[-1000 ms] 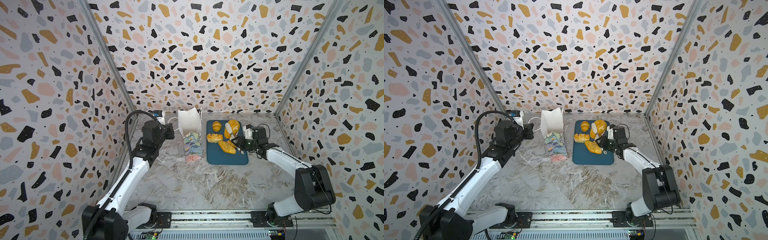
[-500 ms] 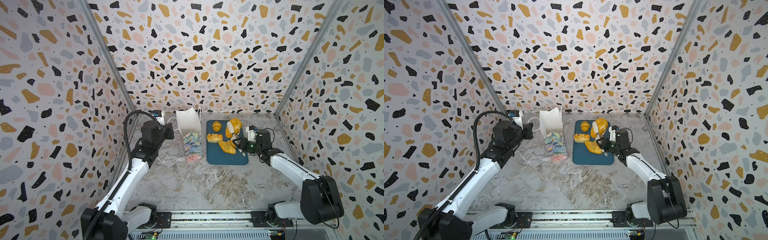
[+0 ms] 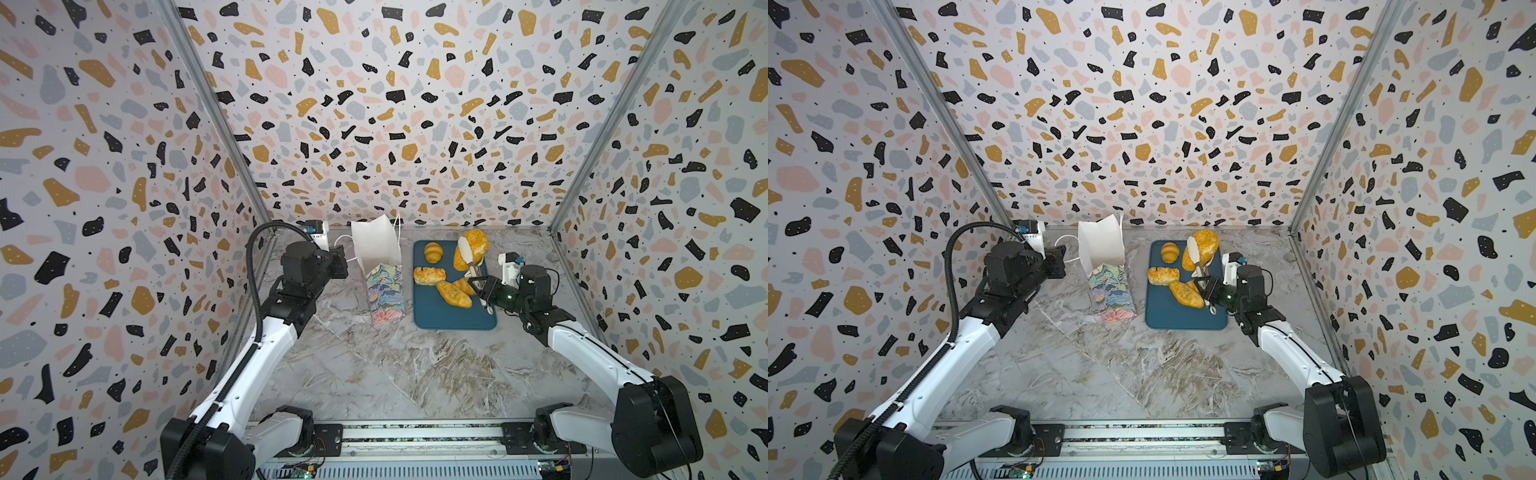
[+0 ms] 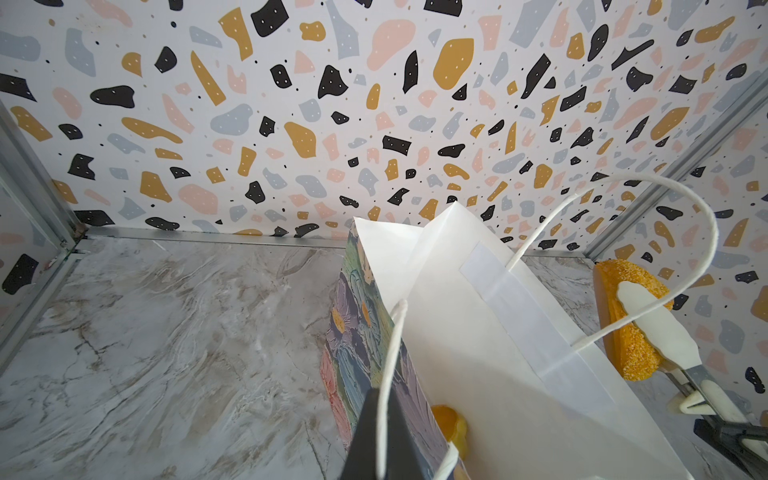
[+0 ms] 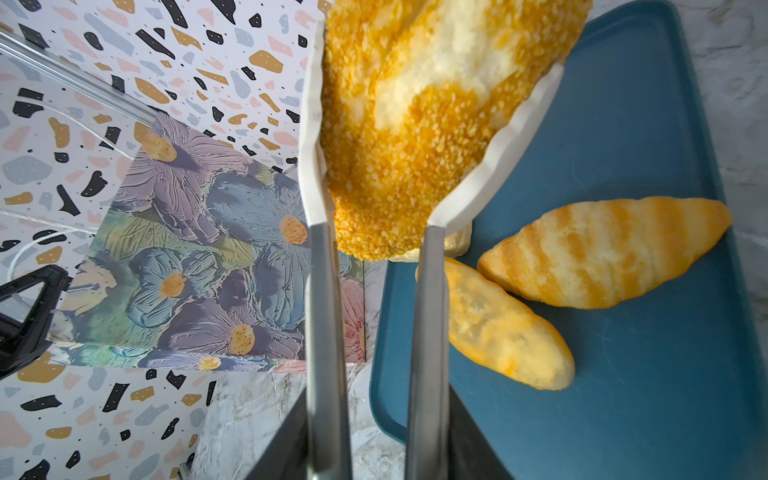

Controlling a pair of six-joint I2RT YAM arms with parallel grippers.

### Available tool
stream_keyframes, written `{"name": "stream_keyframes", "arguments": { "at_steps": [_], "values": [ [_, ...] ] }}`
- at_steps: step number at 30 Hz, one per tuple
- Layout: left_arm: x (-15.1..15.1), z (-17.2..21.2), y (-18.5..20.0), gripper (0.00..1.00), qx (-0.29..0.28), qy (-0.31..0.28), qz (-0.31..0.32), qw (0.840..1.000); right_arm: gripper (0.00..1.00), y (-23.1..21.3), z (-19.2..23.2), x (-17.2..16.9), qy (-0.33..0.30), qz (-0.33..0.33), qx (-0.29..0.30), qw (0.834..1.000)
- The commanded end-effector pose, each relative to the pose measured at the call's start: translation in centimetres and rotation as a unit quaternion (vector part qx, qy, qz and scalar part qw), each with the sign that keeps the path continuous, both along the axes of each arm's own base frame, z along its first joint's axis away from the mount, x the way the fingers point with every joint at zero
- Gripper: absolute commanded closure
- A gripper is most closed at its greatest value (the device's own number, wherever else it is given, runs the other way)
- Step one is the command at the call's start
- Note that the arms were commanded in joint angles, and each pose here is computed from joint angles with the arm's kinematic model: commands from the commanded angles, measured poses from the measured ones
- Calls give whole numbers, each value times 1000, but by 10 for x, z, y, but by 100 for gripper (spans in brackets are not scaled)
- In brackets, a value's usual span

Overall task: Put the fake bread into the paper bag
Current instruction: 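Lift the sugar-crusted bun in the tongs up off the tray, then carry the sugar-crusted bun in the tongs over the bag opening with the right gripper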

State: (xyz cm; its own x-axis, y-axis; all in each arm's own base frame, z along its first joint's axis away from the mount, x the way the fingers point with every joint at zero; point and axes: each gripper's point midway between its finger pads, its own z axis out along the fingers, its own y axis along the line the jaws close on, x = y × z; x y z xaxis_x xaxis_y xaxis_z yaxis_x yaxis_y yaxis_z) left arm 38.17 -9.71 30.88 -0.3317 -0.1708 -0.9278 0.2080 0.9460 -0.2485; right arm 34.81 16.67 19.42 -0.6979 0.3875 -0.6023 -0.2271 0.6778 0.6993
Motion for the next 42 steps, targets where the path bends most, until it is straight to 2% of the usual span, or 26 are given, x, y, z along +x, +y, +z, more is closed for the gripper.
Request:
{"name": "stream_keyframes", "arguments": {
  "at_steps": [1,42],
  "values": [
    [-4,12,-2,100,-1,-19,-7,1000,67,9,43,-2,-69,17,23,997],
    [-4,11,-6,100,-5,-16,-15,1000,68,50,138,-27,-171,59,30,983]
  ]
}}
